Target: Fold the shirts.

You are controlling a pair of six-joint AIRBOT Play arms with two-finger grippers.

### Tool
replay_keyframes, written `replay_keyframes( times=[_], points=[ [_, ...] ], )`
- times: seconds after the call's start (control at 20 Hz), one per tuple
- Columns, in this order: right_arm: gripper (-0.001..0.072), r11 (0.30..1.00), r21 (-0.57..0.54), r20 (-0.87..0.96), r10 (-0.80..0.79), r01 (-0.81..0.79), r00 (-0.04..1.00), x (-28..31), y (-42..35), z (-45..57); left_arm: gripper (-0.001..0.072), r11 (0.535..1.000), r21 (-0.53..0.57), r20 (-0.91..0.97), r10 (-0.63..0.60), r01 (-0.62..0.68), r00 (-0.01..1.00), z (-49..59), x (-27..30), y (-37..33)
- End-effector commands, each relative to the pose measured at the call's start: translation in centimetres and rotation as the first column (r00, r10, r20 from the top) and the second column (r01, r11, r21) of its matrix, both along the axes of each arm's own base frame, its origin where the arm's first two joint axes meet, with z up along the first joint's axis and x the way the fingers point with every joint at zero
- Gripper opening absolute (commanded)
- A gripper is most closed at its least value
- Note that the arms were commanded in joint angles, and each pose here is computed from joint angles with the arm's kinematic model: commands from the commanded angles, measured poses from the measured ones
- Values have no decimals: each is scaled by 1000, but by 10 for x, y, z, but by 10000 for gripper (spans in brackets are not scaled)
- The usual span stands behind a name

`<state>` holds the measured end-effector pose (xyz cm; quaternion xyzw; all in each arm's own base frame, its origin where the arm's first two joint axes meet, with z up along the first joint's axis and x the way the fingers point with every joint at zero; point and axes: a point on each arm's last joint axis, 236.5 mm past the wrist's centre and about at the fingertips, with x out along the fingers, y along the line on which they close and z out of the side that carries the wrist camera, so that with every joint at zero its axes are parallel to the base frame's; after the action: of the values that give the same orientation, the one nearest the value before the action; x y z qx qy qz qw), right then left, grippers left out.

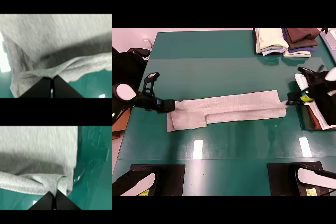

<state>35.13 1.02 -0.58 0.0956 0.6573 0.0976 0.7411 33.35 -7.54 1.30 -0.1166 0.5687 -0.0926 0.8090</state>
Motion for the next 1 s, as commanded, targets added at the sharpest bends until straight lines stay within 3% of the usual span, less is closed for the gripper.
replay_keyframes(
  times=[0.0,0.1,0.15,0.2,0.25,0.3,0.35,0.5,0.55,0.6,0.65,0.8,0.95],
  points=[
    [13,1000,13,-5,27,-27,1000,45,18,-14,24,998,-11,49,59,-58,997,-12,40,8],
    [19,996,89,3,15,-16,1000,64,32,-13,25,996,-37,77,83,-80,994,-13,51,5],
    [112,991,136,19,2,-5,1000,75,39,-11,93,995,-53,90,94,-90,992,-11,55,3],
    [250,984,176,43,-4,-4,999,85,42,-6,410,994,-60,103,102,-97,989,-7,59,3],
    [361,976,219,64,-15,0,998,94,44,0,558,993,-65,107,108,-101,988,-2,61,3],
    [440,966,257,78,-24,3,997,98,46,5,544,994,-65,110,100,-93,989,3,62,2],
    [463,958,285,85,-28,3,996,99,42,10,544,994,-65,109,91,-84,990,9,62,1],
    [467,952,304,26,-35,26,999,74,15,1,539,996,-72,85,63,-57,994,19,57,-5],
    [523,949,311,-6,-61,60,998,62,4,-8,379,995,-83,69,59,-53,996,18,54,-8],
    [526,942,319,-39,-98,105,994,51,-8,-18,147,994,-96,66,60,-53,996,19,53,-11],
    [526,933,329,-78,-124,143,989,40,-18,-28,27,992,-110,71,64,-56,995,20,55,-13],
    [523,893,392,-187,-159,222,970,11,-25,-58,23,980,-187,82,86,-69,993,28,60,-26],
    [502,843,486,-172,-169,233,970,19,-1,-70,23,967,-245,85,87,-64,993,31,64,-46]
  ],
)
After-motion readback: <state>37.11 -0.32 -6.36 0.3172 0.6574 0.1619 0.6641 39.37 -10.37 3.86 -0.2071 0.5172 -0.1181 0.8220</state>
